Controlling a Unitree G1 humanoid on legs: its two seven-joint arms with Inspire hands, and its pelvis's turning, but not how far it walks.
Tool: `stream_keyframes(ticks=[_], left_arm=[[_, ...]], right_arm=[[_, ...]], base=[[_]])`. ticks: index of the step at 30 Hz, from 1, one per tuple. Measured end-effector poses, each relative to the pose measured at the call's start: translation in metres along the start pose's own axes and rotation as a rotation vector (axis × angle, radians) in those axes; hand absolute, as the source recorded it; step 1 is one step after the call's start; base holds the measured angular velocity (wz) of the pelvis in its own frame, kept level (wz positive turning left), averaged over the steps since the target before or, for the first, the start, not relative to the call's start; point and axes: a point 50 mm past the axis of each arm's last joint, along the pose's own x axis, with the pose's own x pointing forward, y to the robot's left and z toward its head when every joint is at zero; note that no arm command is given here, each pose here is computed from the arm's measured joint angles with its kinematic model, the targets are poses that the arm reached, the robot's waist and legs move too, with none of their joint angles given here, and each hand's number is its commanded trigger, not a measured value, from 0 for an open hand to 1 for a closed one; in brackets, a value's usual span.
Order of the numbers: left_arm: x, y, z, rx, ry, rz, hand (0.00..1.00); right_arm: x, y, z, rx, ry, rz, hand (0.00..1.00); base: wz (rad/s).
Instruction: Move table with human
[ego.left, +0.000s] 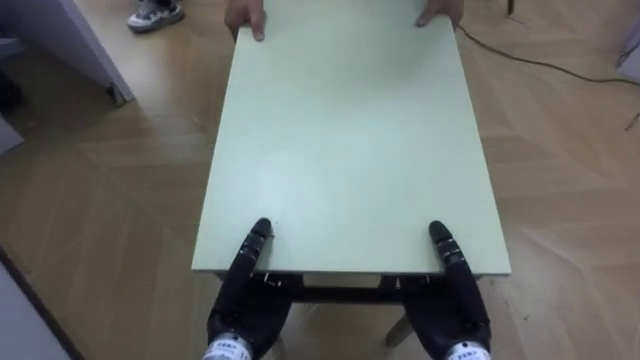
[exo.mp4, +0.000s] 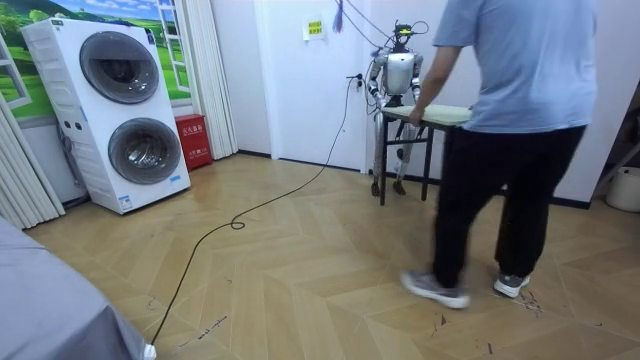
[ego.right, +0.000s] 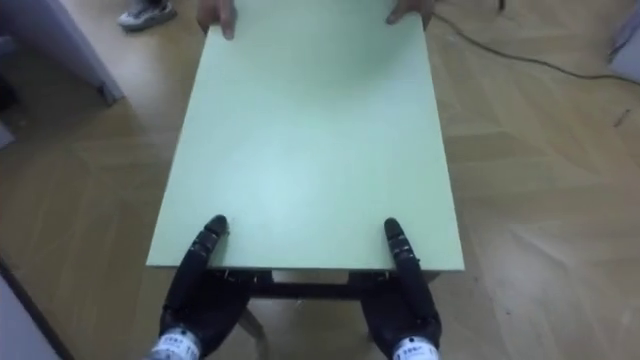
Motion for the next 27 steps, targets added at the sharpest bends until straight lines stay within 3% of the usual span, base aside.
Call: stream_keyframes(ticks=[3, 11, 27], left_arm=[[-0.0022, 0.0005, 0.0035, 0.010, -0.013, -0.005, 1.00], [0.0022, -0.0061, 0.0010, 0.011, 0.006, -0.030, 1.00], [-0.0008, -0.0008, -0.0043, -0.010, 0.004, -0.004, 1.00]], right_arm=[[-0.0001, 0.0000, -0.0035, 0.013, 0.013, 0.000, 1.00], [0.0017, 0.0017, 0.0035, 0.014, -0.006, 0.023, 1.00], [0.0005, -0.0029, 0.0025, 0.008, 0.004, 0.003, 1.00]], base=[[0.62], [1.18], [0.50]])
